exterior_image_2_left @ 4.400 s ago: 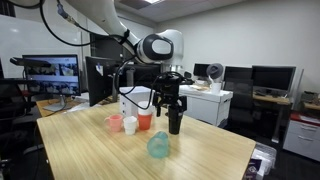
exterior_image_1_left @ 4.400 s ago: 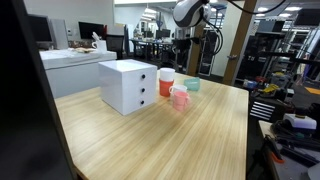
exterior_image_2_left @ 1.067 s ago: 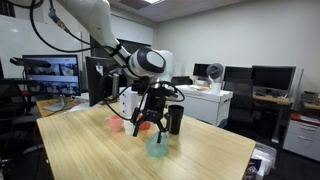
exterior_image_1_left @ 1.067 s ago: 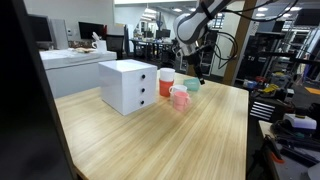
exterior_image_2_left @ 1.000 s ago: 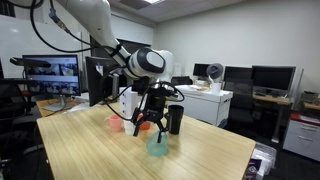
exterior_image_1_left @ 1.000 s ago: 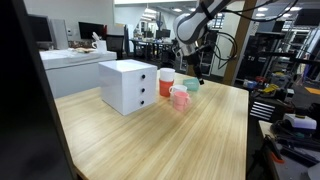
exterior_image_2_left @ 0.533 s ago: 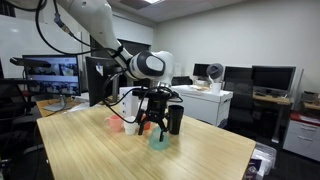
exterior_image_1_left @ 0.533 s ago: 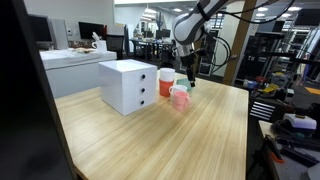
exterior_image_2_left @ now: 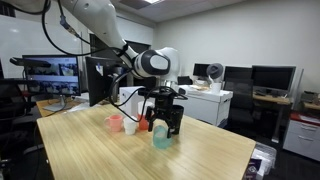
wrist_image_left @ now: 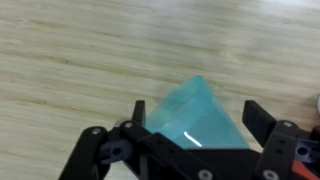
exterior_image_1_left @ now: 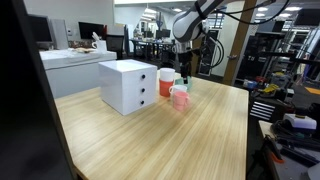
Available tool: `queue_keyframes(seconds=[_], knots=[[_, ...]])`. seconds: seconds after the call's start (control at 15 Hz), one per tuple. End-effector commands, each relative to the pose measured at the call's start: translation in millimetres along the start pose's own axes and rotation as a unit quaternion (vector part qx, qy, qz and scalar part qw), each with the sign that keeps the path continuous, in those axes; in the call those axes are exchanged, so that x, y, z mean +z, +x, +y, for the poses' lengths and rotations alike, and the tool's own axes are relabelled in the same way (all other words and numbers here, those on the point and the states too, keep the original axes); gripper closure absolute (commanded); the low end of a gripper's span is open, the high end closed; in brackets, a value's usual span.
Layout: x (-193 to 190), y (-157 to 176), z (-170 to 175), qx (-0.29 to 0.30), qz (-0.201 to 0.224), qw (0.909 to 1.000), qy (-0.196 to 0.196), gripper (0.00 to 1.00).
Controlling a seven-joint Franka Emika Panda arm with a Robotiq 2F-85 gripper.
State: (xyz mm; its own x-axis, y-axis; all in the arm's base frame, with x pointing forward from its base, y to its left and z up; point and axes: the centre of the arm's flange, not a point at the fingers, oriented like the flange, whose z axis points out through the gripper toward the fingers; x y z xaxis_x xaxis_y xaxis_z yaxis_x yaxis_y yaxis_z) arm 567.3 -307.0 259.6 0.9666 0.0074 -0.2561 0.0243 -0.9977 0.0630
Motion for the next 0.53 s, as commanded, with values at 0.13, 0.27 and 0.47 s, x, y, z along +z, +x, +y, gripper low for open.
queue_keyframes(seconds=[0.13,0.27,0.47], knots=[[2.3,7.3,11.8,0.057,0.021,0.9982,0.002,0.42],[3.7,7.5,11.7,0.068,0.022,0.9975,0.001,0.17],[5.7,11.0,10.3,0.082,0.027,0.9963,0.001,0.31]])
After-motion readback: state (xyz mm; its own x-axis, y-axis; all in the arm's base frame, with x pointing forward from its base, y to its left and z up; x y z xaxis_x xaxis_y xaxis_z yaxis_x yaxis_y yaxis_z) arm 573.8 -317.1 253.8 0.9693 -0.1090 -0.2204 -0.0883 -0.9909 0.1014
